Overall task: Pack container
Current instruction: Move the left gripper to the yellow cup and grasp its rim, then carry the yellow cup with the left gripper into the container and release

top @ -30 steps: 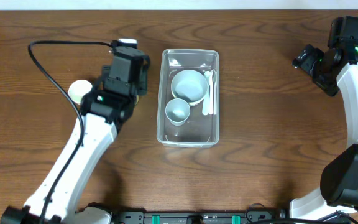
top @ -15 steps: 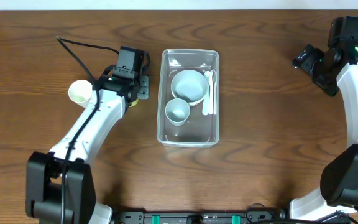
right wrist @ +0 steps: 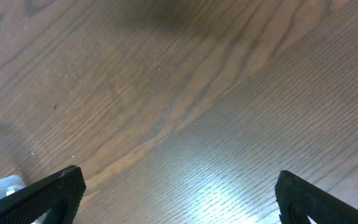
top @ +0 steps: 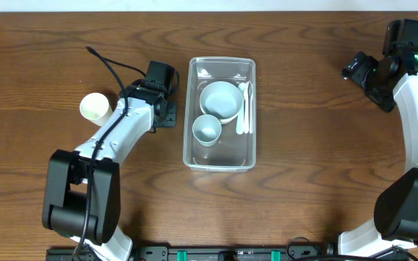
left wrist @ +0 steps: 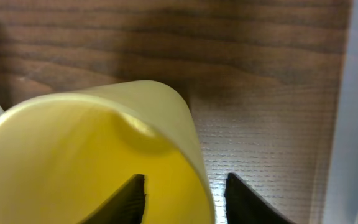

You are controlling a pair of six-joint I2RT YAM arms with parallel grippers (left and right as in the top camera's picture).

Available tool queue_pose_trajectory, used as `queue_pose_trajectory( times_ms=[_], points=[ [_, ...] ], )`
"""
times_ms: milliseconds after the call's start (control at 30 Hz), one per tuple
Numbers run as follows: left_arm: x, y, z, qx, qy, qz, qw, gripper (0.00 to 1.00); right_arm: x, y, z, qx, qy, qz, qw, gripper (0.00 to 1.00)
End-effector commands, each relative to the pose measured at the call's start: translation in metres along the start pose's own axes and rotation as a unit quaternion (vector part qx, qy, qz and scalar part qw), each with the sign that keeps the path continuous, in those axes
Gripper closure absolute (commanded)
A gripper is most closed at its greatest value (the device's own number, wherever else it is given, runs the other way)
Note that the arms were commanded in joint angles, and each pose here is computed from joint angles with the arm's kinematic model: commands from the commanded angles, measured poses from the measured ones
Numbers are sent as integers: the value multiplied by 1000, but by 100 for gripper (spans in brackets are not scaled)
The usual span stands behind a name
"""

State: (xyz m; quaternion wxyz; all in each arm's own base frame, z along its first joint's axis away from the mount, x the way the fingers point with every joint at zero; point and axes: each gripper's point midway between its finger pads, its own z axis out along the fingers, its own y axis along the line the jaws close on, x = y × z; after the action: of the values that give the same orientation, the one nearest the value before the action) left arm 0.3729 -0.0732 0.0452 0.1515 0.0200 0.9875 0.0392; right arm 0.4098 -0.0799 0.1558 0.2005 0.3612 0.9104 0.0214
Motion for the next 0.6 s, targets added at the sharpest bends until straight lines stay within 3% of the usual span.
queue_pose_trajectory(
  times_ms=[0, 233, 400, 567],
  points=[
    [2, -1, 2, 2, 5, 0, 1000, 69, 1, -1, 1, 3, 1, 6, 1000, 1],
    [4, -1, 2, 1, 10, -1, 1000, 94, 1, -1, 1, 3, 1, 6, 1000, 1],
    [3, 1, -12, 3, 2, -6, 1000, 94, 1, -1, 1, 3, 1, 6, 1000, 1],
    [-7, 5, -57, 13, -41, -29, 999, 94, 1, -1, 1, 3, 1, 6, 1000, 1]
  ],
)
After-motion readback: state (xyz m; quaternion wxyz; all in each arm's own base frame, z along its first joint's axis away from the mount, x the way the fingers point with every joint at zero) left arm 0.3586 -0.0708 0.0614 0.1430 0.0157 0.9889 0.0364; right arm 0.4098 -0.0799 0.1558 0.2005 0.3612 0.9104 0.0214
